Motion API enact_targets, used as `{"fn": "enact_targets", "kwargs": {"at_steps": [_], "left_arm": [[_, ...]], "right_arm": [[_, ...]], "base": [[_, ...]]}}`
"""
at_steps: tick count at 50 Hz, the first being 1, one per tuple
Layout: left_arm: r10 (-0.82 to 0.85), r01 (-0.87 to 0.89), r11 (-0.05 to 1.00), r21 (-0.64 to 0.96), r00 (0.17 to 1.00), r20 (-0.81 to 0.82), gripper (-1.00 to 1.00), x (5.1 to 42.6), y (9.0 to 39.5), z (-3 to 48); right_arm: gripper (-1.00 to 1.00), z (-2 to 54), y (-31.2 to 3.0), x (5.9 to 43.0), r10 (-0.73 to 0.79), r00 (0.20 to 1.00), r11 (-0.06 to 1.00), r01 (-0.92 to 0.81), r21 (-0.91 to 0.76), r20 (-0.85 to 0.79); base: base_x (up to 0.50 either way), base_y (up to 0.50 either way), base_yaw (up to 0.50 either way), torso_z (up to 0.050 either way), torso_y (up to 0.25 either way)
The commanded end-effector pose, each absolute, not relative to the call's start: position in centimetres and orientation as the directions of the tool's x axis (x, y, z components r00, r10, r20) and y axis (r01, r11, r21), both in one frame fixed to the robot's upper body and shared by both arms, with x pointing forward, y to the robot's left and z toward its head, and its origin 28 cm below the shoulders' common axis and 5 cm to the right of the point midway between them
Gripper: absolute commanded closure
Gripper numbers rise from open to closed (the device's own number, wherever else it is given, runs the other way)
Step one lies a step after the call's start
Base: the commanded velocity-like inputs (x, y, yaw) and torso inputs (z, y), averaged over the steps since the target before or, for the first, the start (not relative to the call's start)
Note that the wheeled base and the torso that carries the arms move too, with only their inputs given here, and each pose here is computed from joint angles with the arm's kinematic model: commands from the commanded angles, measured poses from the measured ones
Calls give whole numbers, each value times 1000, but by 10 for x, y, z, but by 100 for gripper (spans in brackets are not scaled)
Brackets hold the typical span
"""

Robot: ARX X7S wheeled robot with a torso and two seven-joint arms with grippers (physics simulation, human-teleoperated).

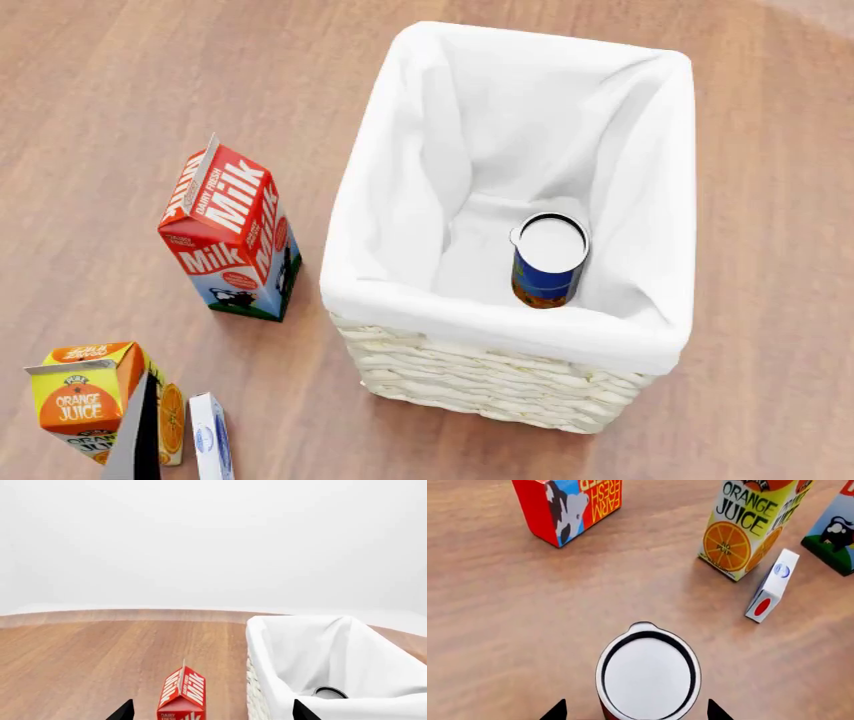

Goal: Pick up the alphabet soup and the tomato sauce, and put them in the basket.

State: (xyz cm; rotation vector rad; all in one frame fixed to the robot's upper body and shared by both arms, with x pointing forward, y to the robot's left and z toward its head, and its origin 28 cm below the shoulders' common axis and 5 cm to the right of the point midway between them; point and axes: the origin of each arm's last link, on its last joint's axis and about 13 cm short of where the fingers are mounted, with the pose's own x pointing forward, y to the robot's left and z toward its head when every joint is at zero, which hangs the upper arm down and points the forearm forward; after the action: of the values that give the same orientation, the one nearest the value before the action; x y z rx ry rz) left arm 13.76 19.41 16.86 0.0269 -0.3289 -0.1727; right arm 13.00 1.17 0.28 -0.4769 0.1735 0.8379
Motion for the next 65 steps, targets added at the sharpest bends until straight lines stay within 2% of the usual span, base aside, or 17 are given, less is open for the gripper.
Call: {"fn": "enact_targets", "kwargs": {"at_steps": [1, 36, 37, 55, 65], "left_arm": [[-172, 164, 985, 54, 932, 319, -100, 138, 195, 169], [-175, 167, 984, 53, 932, 319, -100, 138, 194, 168], [-177, 168, 984, 54, 931, 318, -100, 138, 194, 168], [-181, 172, 984, 56, 930, 319, -100, 138, 193, 168], [-181, 172, 983, 55, 931, 318, -100, 138, 193, 168]], "right_arm": [[-100, -2, 13, 135, 666, 660, 570, -751, -332, -348], [-100, -3, 16, 148, 647, 680, 592, -733, -335, -345], [100, -2, 16, 148, 646, 684, 593, -730, -340, -340], [100, 1, 15, 144, 640, 686, 603, -728, -327, -346], [100, 6, 7, 145, 615, 718, 639, -696, -326, -327]], "base": [[0, 0, 0, 0, 0], [0, 0, 0, 0, 0], [0, 0, 0, 0, 0], [0, 0, 0, 0, 0], [0, 0, 0, 0, 0]]}}
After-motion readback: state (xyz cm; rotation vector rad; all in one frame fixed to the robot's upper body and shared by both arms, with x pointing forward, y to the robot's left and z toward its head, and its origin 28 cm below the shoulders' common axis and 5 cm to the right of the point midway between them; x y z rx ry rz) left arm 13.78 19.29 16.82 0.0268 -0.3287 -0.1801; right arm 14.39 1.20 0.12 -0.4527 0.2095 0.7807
